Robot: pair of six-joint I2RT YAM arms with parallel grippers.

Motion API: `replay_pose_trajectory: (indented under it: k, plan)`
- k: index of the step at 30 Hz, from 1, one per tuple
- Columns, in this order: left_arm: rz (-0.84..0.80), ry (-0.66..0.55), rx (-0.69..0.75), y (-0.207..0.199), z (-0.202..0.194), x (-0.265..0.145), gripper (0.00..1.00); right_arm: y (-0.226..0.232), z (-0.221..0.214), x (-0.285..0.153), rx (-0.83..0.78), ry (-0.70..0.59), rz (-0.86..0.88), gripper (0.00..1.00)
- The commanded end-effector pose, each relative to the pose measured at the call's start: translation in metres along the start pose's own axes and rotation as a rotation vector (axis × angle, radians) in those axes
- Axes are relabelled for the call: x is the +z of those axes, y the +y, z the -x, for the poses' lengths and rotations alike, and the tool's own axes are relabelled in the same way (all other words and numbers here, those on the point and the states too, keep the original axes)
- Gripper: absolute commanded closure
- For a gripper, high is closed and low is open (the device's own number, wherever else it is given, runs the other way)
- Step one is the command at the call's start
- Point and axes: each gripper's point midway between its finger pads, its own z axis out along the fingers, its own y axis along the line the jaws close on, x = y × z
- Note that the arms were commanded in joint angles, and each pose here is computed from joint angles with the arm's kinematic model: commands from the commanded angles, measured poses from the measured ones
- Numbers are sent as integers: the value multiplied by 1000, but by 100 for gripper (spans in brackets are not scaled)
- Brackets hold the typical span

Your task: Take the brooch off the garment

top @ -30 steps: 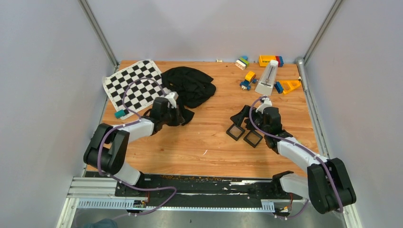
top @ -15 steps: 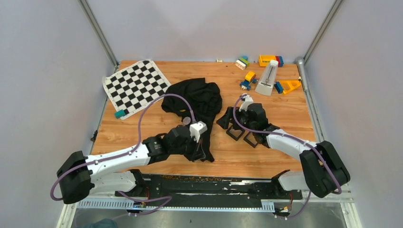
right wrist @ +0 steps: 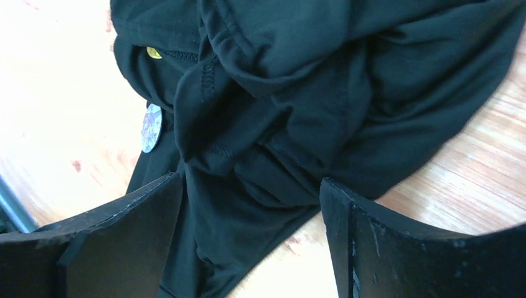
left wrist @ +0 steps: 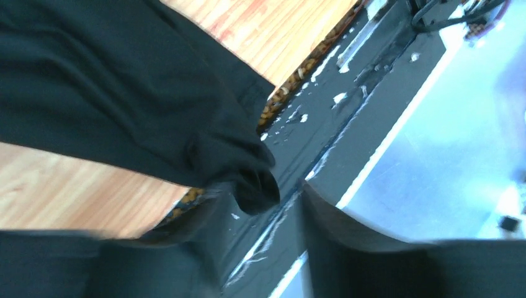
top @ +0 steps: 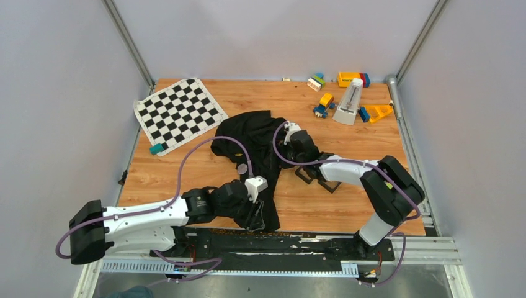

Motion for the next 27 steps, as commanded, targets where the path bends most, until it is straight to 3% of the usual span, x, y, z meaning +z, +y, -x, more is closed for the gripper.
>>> replay_pose_trajectory:
  k: [1, 3, 5, 6, 10, 15, 18, 22, 27]
  plan:
    - [77, -110, -38, 3, 24, -24, 30, -2, 5, 17, -60, 4, -100, 24]
    - [156, -172, -67, 19, 39, -42, 14, 0, 2, 20, -52, 17, -91, 48]
    - [227, -216, -131, 44, 55, -64, 6, -3, 4, 21, -36, 15, -111, 88]
    - [250, -263, -177, 56, 70, -75, 4, -7, 7, 20, -26, 7, -146, 99]
    - [328, -393, -215, 89, 109, -106, 0, -21, 26, -3, 36, -85, -263, 100]
    - [402, -445, -317, 146, 145, -99, 1, -37, 64, -33, 84, -249, -416, 100]
    - [466, -489, -392, 189, 159, -93, 2, -50, 69, -40, 118, -280, -504, 100]
    - [530, -544, -360, 222, 182, -81, 8, -43, 72, -31, 83, -310, -438, 100]
    - [555, -534, -281, 244, 203, -64, 11, -81, 70, -53, 149, -415, -641, 98]
